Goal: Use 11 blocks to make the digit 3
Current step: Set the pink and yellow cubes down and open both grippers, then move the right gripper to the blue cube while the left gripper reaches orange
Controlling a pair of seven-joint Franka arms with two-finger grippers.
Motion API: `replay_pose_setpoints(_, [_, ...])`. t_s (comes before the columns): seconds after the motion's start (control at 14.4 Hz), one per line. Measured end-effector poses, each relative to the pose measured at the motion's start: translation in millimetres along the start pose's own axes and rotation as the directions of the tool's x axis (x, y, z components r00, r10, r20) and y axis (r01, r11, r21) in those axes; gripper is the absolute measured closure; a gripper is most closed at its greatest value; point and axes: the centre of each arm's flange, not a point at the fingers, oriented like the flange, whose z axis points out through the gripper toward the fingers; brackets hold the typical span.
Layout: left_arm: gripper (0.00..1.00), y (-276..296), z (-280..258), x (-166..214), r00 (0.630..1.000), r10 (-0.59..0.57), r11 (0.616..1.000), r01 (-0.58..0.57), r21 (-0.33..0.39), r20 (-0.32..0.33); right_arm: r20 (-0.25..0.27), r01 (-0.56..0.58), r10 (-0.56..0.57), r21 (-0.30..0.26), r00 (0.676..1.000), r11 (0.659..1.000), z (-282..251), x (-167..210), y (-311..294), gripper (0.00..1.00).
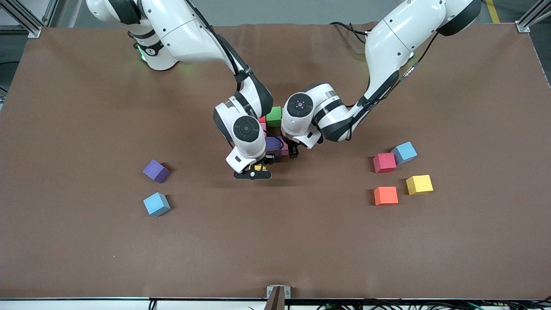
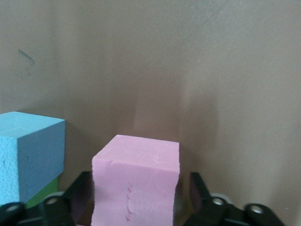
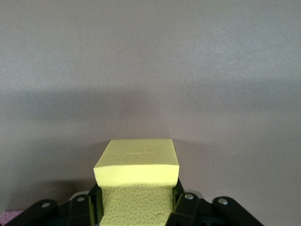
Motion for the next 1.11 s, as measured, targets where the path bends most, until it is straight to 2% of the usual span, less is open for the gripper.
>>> replay_pose_setpoints(0.28, [0.0,5,-13,-1,1.0,-0.003,1.0,0.003,-0.009,-0.014,0.0,-0.001,0.001,0.0,1.0,1.0,0,0,0,0.46])
replay_pose_setpoints(0.35, [0.0,5,-21,-2,1.0,-0.002,1.0,0.002,-0.019,-0.014,0.0,-0.001,0.001,0.0,1.0,1.0,0,0,0,0.41])
replay_pose_setpoints(0.62, [0.0,13,-67,6,1.0,-0.011,0.997,0.009,-0.082,-0.022,-0.003,-0.002,0.002,0.002,1.0,1.0,-2,2,2,0.02])
replay_pose_setpoints(0.83, [0.0,32,-103,36,0.996,-0.011,0.994,0.002,-0.108,-0.084,-0.002,0.004,-0.004,0.006,1.0,1.0,-21,6,6,0.0])
replay_pose_setpoints(0.97, [0.0,51,-116,64,0.991,0.041,0.995,-0.051,-0.083,-0.124,0.009,0.018,-0.018,0.007,1.0,1.0,-47,15,22,0.0])
replay_pose_setpoints(1.11, [0.0,82,-127,98,0.986,0.117,0.99,-0.125,-0.063,-0.123,0.034,0.016,-0.016,0.005,0.999,1.0,-80,27,49,0.0])
